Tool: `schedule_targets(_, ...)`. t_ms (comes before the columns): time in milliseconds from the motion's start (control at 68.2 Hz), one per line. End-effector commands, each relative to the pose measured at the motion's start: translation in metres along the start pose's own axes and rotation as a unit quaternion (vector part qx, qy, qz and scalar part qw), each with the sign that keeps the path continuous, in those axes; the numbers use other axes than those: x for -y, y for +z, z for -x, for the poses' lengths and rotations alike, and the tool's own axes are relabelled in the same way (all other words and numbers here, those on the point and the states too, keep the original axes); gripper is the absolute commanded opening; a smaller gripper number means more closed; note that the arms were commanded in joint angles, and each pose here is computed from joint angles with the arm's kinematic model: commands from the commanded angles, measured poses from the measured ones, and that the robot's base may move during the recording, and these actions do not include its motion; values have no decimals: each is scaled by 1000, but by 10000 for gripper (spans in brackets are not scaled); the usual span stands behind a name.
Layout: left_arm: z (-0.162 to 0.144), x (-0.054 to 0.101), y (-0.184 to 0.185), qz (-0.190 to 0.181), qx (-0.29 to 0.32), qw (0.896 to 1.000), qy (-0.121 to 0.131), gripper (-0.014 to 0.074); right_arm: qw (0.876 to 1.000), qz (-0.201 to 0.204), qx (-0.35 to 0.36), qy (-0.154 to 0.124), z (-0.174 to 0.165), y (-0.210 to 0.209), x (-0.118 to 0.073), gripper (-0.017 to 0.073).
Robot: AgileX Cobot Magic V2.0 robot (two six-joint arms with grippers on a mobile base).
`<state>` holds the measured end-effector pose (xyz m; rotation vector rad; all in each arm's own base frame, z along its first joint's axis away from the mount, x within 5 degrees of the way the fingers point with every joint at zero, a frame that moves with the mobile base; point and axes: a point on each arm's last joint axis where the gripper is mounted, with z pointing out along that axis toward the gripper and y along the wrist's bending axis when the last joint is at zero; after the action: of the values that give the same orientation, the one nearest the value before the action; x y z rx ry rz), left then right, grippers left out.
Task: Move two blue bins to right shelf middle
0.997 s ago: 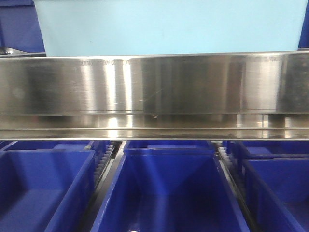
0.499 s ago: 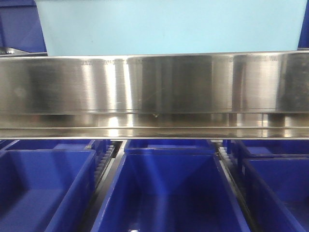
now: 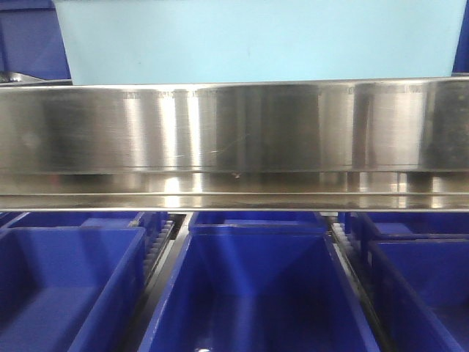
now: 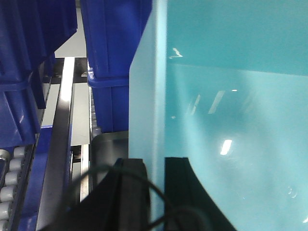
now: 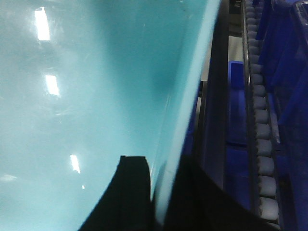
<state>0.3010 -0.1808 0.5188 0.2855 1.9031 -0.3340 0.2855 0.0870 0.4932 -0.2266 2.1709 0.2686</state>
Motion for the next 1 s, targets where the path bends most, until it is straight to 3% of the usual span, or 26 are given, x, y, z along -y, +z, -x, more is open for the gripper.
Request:
schedule_targets(0,12,8,-12,-41,46,998,-26,-111,1000,3,21,-7,5,-2,-1,-152)
schedule_targets(117,9,7,-12,-39,30,998,-28,-111,1000,4,19,-7,4,-2,-1,-152)
schedule_targets(235,-1,5,-12,-27,-25,999,-30,-111,1000,3,6,-7,2,-2,-1,-152)
schedule_targets(528,-23,2,0,5,-128,992,-22,-111,1000,3,0,-11,1,4,0,-152)
schedule_targets(983,-35,-5,16,52,-170,984,3,-111,997,-1,-71,-7,-9,42,2,-152)
